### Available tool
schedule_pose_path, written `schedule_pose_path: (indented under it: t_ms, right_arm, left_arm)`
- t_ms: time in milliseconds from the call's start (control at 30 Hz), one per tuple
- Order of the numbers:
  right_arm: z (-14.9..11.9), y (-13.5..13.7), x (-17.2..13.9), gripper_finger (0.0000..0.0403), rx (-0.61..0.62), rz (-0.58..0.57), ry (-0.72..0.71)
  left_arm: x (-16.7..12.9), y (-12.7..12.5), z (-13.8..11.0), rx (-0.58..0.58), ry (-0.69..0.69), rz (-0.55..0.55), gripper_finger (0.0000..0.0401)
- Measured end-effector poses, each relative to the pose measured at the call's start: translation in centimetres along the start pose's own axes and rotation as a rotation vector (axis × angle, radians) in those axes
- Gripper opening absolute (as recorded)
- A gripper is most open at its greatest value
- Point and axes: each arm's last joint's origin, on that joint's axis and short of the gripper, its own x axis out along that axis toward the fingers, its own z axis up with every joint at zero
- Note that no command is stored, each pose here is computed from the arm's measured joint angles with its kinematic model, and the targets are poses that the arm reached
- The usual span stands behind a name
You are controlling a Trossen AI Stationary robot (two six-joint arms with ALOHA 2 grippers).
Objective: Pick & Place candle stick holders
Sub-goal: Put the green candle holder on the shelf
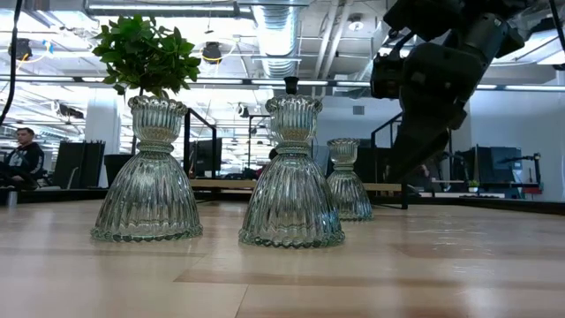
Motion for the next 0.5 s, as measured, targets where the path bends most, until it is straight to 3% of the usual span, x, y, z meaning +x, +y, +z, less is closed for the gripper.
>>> schedule_pose_path:
  t_ms: [500]
  right_arm:
    - [0.08, 0.0, 0.02, 0.0226, 0.028, 0.001, -0.009]
  left_arm:
    - [0.0, 0.0, 0.0, 0.001, 0.0, 0.0, 0.001]
